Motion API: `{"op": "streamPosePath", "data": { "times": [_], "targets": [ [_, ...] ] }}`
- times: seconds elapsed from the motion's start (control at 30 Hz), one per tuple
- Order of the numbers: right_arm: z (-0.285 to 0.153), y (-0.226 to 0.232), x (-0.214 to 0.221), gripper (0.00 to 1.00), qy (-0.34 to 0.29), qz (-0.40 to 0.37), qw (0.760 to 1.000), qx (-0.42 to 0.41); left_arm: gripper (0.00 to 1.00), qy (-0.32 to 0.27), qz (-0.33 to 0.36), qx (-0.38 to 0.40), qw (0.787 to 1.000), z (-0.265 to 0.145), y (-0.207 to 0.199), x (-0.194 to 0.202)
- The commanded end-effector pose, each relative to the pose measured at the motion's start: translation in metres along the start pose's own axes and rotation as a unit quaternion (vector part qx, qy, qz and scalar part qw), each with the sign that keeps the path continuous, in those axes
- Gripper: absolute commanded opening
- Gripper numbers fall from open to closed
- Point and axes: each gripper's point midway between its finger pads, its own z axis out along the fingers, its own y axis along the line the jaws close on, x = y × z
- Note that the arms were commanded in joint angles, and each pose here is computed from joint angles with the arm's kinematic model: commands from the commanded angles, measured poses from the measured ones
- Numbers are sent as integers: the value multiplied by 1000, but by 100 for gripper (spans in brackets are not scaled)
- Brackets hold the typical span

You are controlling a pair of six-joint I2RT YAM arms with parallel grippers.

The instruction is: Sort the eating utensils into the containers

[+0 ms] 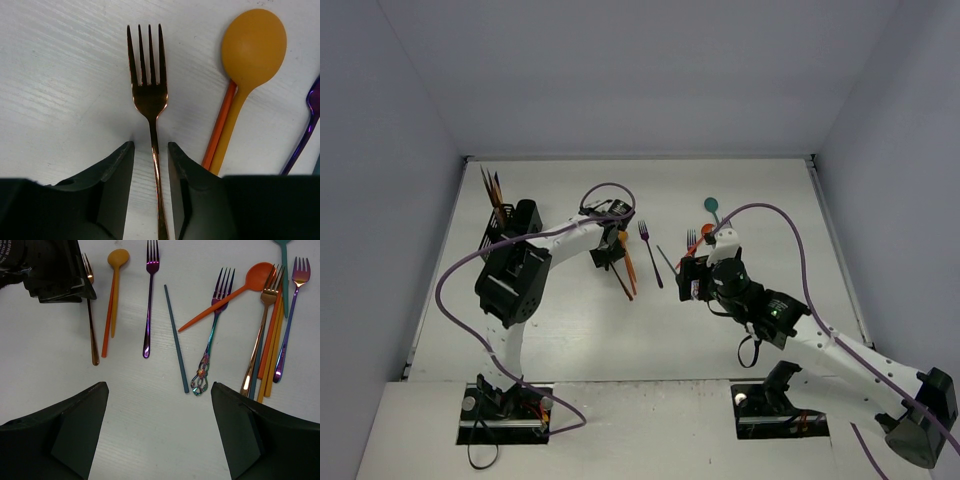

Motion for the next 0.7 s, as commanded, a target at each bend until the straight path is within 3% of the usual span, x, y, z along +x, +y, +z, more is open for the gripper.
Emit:
{"op": "streamPosePath", "data": {
  "times": [0.0,0.13,0.33,0.5,0.67],
  "targets": [
    [-2,-1,-20,81,-37,19,999,5,24,-20,-13,-1,1000,-7,-3,-9],
    [-1,0,-19,81,-34,19,999,4,0,-23,-7,-5,1000,-9,4,-9],
    [-1,1,-20,81,-34,20,999,3,0,-82,23,19,996,-50,7,-41],
    [-1,3,-22,81,-33,20,999,0,0,-215,52,35,975,-134,28,-96],
    [0,5,-22,81,-31,20,999,-4,0,-376,77,29,923,-227,76,-150]
  ]
}}
